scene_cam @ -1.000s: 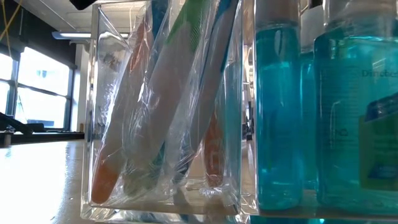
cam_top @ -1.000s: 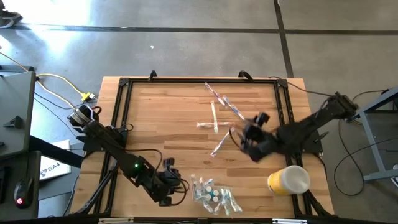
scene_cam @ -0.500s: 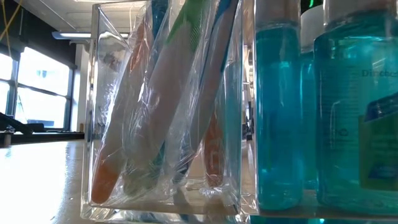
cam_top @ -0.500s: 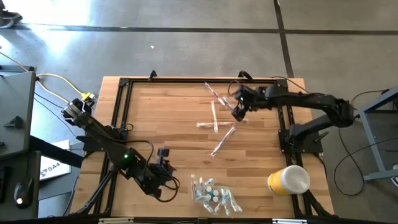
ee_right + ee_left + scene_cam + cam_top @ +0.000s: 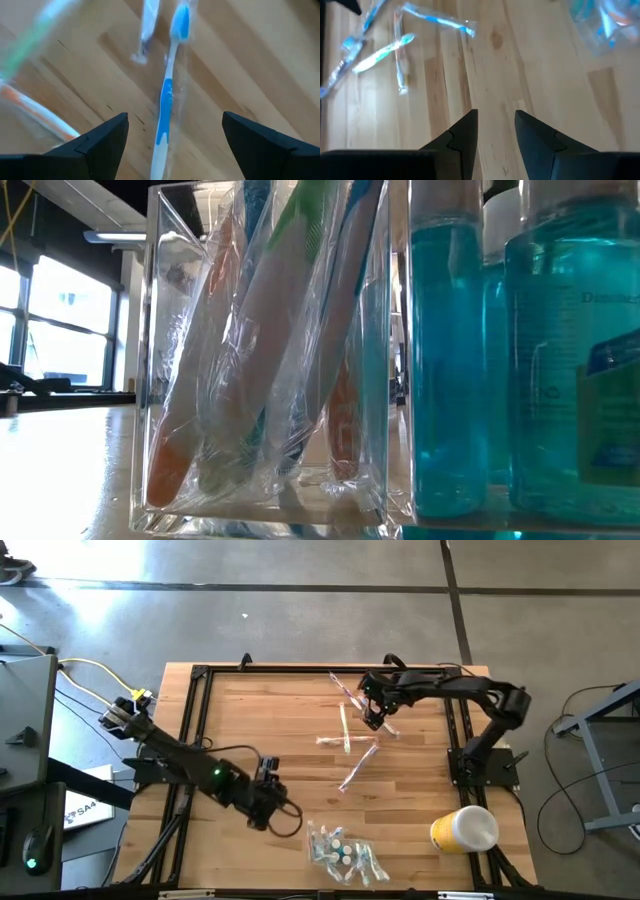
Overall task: Pick & Place toothbrushing station
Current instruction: Put the blue toothbrush into the transparent organizer
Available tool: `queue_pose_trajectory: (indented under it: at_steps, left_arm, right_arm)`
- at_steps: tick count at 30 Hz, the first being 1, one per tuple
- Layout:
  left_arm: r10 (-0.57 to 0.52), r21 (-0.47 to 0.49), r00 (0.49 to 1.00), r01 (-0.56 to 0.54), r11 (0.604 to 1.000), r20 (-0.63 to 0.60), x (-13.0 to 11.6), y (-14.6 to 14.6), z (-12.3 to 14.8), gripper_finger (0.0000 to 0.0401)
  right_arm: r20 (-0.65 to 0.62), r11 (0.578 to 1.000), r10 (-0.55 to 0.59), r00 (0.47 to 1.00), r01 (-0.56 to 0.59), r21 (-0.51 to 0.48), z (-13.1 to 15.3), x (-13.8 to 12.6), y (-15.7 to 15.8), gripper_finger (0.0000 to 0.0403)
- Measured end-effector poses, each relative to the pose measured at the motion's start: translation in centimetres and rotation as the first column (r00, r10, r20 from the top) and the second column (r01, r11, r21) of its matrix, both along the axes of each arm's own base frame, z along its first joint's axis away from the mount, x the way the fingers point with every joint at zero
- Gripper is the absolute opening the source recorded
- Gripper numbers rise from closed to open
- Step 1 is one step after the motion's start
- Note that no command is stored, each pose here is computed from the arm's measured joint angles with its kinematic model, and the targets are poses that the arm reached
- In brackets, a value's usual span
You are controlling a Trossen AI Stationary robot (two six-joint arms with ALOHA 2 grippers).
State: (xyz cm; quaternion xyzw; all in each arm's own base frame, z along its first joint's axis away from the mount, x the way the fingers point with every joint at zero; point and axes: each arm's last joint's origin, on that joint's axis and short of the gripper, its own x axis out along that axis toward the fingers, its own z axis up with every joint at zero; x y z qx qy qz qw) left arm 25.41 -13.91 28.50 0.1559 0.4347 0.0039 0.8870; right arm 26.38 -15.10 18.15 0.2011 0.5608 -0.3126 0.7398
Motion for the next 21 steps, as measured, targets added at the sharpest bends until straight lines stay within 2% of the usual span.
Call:
queue_pose_trajectory:
  at_steps: [6,15,21]
  left_arm:
    - [0.012,-0.017,0.999,-0.012,1.0,-0.03,0.8,1.7,-0.1,0.0125]
    - [-0.037,-0.037,0.998,0.035,0.999,-0.044,1.5,2.6,0.0,0.0125]
    - [-0.059,-0.057,0.998,0.058,0.997,-0.028,1.6,2.4,-1.0,0.0125]
  right_arm:
    - [-0.071,0.998,0.063,0.995,-0.062,0.022,-2.5,0.6,-0.6,0.0315]
    - [-0.088,0.994,0.105,0.991,-0.103,0.025,-4.5,1.3,-1.3,0.0313]
    - [-0.065,0.99,0.11,0.992,-0.103,0.1,-5.3,1.1,-1.9,0.0272]
